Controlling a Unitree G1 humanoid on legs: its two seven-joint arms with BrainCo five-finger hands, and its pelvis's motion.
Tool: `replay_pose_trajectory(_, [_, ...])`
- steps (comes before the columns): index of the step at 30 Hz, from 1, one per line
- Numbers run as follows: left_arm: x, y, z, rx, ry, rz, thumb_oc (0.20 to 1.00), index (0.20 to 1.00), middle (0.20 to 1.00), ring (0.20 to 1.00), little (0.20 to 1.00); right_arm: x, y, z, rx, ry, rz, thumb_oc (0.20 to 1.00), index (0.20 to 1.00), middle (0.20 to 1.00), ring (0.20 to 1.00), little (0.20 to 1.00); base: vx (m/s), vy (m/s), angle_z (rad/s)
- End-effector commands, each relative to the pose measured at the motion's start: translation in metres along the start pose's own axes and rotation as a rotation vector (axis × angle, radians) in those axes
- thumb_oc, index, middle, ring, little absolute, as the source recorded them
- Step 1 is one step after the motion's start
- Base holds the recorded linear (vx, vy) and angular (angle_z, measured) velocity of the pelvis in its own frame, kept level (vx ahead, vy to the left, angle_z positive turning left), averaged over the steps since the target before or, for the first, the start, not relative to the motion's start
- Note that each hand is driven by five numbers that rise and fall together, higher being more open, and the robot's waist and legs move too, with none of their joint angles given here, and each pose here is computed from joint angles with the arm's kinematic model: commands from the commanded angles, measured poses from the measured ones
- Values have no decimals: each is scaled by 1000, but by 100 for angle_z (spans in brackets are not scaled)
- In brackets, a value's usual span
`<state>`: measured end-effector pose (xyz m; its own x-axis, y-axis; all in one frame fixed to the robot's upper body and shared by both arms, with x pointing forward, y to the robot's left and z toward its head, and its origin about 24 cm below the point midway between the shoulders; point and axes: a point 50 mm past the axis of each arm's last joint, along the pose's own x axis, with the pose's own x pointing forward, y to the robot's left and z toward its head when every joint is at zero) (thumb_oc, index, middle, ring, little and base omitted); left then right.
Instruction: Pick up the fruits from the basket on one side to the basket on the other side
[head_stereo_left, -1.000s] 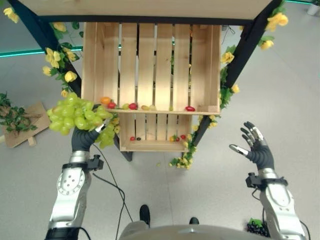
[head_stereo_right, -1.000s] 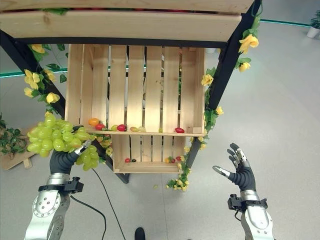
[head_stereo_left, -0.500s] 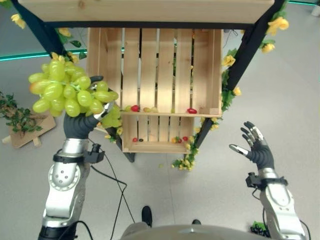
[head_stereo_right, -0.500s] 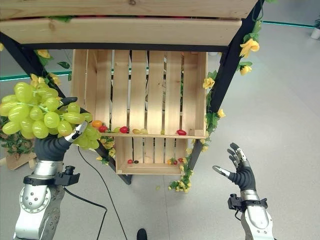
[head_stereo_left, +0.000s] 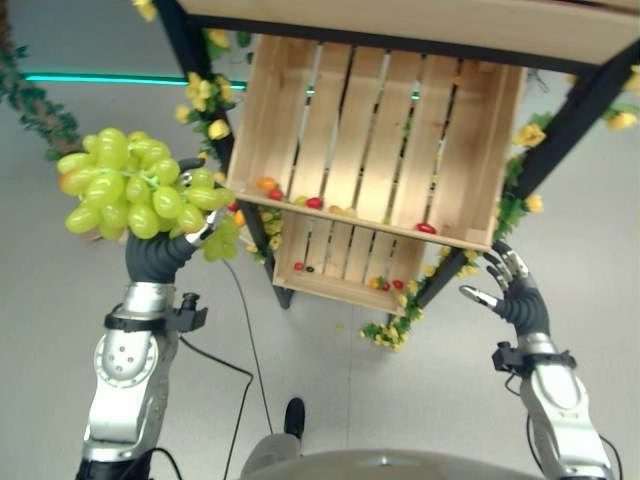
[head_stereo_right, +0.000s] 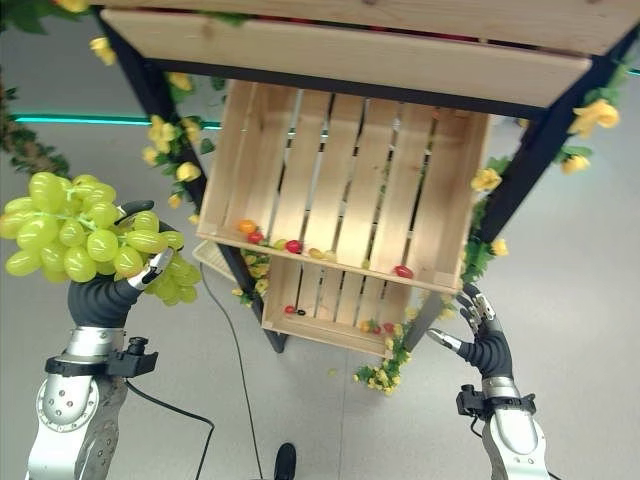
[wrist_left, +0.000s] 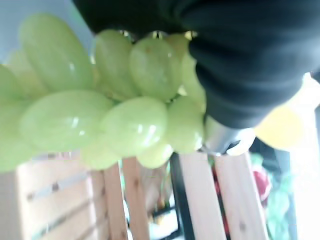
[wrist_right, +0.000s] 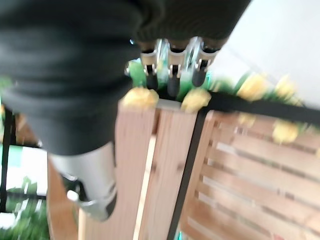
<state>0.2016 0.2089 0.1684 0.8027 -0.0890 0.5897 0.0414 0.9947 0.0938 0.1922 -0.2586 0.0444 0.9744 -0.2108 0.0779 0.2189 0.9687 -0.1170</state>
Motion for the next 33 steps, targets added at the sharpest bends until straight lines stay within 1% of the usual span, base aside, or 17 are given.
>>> replay_pose_trajectory(1, [14, 3, 33, 2, -208, -19, 200, 200, 200, 200, 200, 18, 5, 31, 2, -176, 53, 1000, 1000, 1000, 1000, 1000, -7, -118, 54])
replay_pose_trajectory(15, [16, 1, 35, -8, -227, -12, 200, 200, 200, 200, 200, 20, 5, 32, -10, -182, 45, 1000, 1000, 1000, 1000, 1000, 24, -47, 31])
replay_pose_trajectory(22, [18, 0, 36, -1, -230, -24, 200, 200, 200, 200, 200, 21, 6, 32, -11, -180, 41, 1000, 1000, 1000, 1000, 1000, 18, 23, 4])
replay_pose_trajectory(28, [28, -5, 33, 10, -243, -47, 200, 200, 200, 200, 200, 23, 8, 26, -2, -152, 19, 1000, 1000, 1000, 1000, 1000, 52, 29, -16])
replay_pose_trajectory(33, [44, -9, 19, 32, -212, -64, 200, 200, 200, 200, 200, 25, 14, 21, 0, -127, 39, 1000, 1000, 1000, 1000, 1000, 50, 50, -42])
